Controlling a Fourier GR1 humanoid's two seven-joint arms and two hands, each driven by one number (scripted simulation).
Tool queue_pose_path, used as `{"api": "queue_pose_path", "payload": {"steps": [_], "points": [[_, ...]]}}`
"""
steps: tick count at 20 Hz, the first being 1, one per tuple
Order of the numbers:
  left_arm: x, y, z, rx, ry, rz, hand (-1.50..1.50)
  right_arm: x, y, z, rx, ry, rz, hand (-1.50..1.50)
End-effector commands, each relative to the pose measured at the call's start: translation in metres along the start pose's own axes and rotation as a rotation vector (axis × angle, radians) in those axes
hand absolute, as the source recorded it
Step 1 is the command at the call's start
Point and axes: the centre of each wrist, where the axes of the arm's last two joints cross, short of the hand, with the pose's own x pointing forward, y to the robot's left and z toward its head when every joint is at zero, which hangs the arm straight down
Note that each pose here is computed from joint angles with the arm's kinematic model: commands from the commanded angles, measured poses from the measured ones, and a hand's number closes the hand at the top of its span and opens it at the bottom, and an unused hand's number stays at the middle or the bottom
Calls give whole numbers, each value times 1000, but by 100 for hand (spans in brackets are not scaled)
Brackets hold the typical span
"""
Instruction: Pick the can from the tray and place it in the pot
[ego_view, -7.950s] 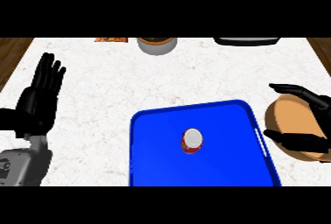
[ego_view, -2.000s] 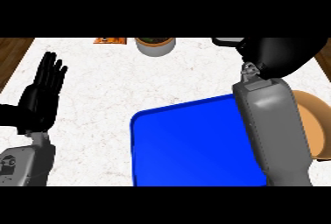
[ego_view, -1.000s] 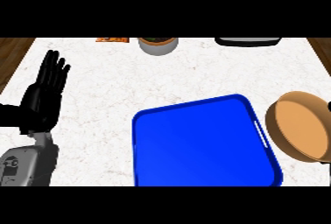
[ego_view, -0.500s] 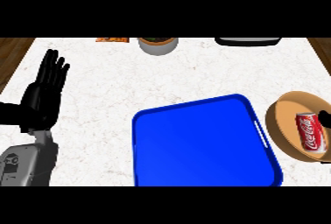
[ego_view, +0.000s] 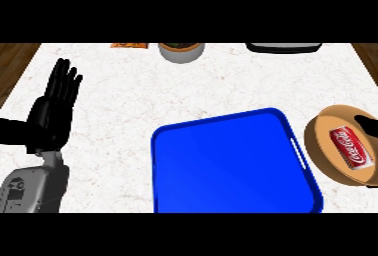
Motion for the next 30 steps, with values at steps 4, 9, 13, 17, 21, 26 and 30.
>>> {"api": "queue_pose_path", "payload": {"steps": [4, 9, 13, 17, 21, 26, 30], "points": [[6, -1, 5, 8, -1, 2, 0, -3, -29, -1, -132, 95, -284, -150], [1, 18, -7, 7, -2, 5, 0, -18, -65, 8, -211, 78, -404, -150], [-2, 1, -2, 8, 18, -3, 0, -62, -74, 31, -283, 56, -426, -150], [6, 5, -3, 12, 9, 2, 0, -98, -103, 33, -322, 55, -489, -150], [0, -1, -2, 17, -7, -23, 0, -115, -131, 50, -346, 38, -481, -150], [-1, 8, -4, 10, 13, 13, 0, -151, -165, 54, -366, 54, -485, -150], [-9, 7, -2, 13, 3, -2, 0, -168, -185, 49, -360, 57, -497, -150]]}}
